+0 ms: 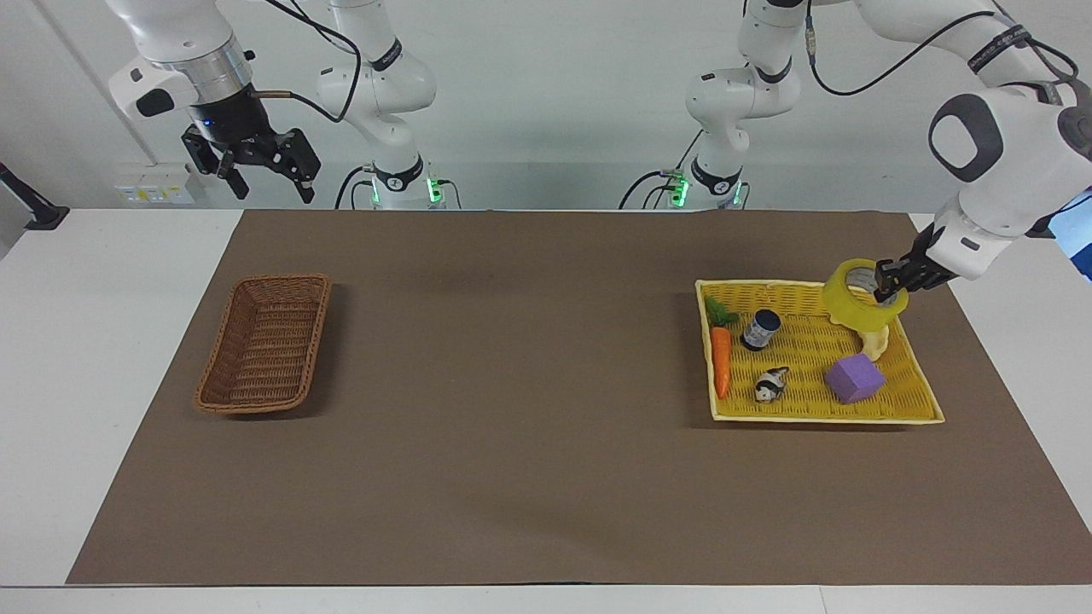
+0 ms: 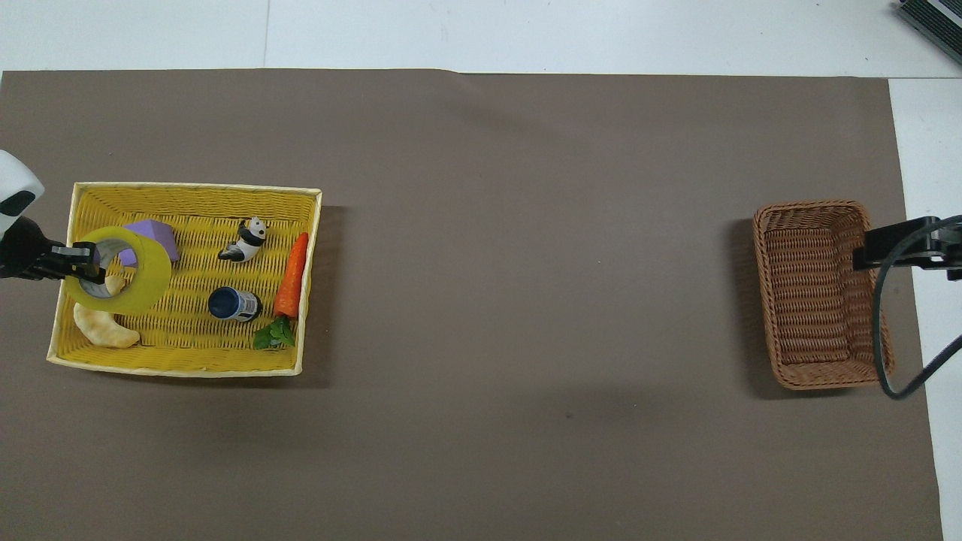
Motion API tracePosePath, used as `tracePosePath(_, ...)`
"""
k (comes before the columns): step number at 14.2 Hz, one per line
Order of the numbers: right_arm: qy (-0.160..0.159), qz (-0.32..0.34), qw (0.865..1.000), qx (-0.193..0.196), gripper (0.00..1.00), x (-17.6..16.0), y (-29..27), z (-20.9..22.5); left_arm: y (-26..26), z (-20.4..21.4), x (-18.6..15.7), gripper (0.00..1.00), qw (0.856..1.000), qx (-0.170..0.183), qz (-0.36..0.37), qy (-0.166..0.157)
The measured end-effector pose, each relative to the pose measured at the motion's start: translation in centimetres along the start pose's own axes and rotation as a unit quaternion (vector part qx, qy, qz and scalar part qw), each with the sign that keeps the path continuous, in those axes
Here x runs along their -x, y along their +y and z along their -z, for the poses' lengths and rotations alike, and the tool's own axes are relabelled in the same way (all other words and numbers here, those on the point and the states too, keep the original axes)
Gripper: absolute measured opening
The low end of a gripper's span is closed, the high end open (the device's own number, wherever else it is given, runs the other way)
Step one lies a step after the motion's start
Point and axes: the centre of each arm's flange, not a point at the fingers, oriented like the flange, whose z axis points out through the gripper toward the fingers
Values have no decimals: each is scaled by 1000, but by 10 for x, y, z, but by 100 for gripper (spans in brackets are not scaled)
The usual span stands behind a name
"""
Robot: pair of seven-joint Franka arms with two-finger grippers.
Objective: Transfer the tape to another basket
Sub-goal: 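Grasp the yellow tape roll by its rim with the left gripper, then lift the tape with the left gripper while the right gripper reaches toward it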
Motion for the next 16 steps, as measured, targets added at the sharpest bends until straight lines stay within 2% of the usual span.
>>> tracePosePath(3, 0, 0, 1000, 0, 100, 0, 0, 0, 25, 11, 0, 22, 1000, -1, 11, -6)
tracePosePath(8, 0, -4, 1000, 1, 100, 0, 4, 0, 125, 4, -1, 22, 999, -11, 45, -11)
tracePosePath(12, 1, 7, 1000, 0, 100, -1, 10, 0, 197, 2, 8, 22, 998, 11, 52, -16)
tracePosePath(16, 2, 23, 1000, 0, 100, -1, 10, 0, 272, 2, 24, 22, 997, 30, 77, -4)
